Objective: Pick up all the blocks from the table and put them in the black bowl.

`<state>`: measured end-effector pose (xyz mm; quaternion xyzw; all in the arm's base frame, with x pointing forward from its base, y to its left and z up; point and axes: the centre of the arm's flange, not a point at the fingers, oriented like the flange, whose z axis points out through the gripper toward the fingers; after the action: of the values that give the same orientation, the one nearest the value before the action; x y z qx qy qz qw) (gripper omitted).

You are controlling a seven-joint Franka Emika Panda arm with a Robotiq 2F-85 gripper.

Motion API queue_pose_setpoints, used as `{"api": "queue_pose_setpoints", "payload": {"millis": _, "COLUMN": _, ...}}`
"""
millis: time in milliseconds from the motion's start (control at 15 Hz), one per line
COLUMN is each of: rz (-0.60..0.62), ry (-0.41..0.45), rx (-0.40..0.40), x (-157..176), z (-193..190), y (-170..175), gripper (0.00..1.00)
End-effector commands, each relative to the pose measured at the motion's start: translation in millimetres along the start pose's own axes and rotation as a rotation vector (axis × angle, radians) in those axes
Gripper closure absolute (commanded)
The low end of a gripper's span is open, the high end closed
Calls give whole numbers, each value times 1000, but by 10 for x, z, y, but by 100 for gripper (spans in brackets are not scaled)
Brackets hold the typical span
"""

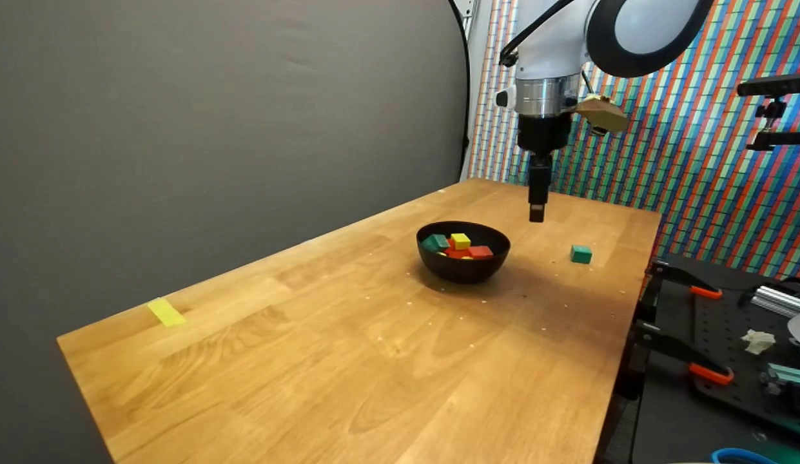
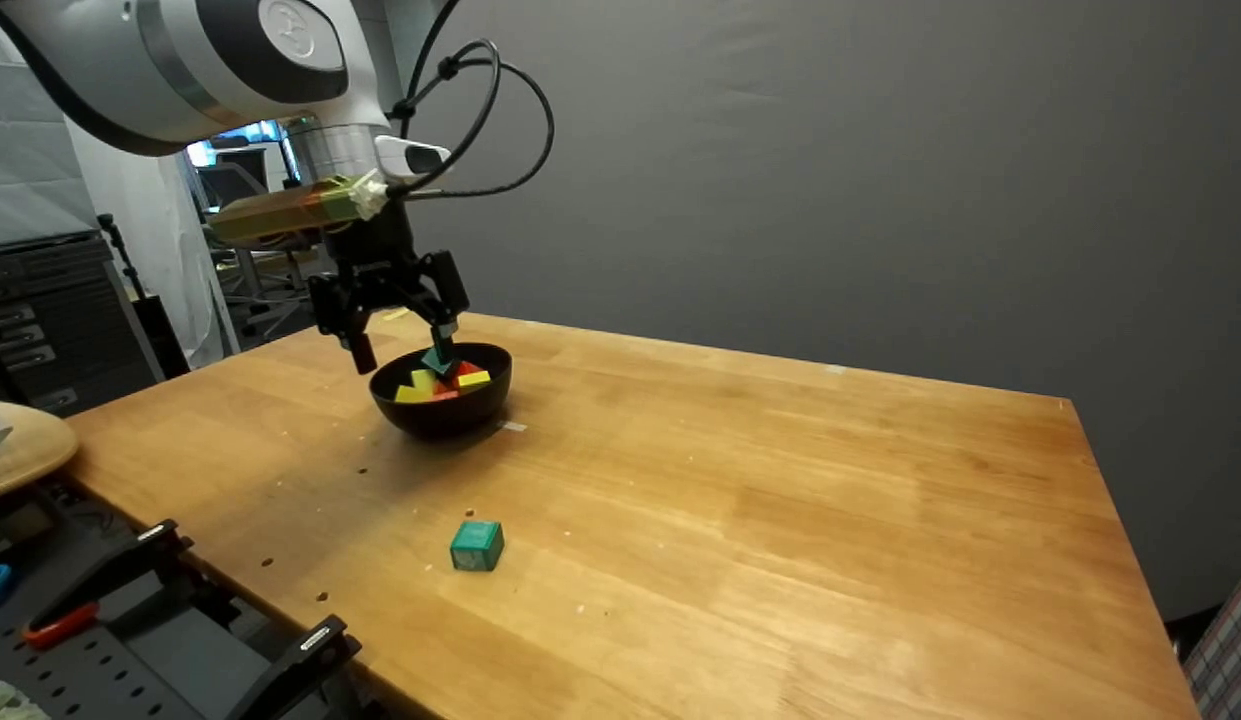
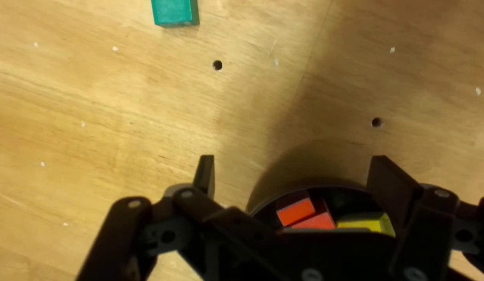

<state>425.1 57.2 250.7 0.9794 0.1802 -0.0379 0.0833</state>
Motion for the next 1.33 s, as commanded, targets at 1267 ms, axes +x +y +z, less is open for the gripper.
{"api": "queue_pose_setpoints", "payload": {"millis": 1267, "rz": 191, "ry": -85, "rx": -25, "x": -623, "z": 1070, "y": 675, "gripper": 0}}
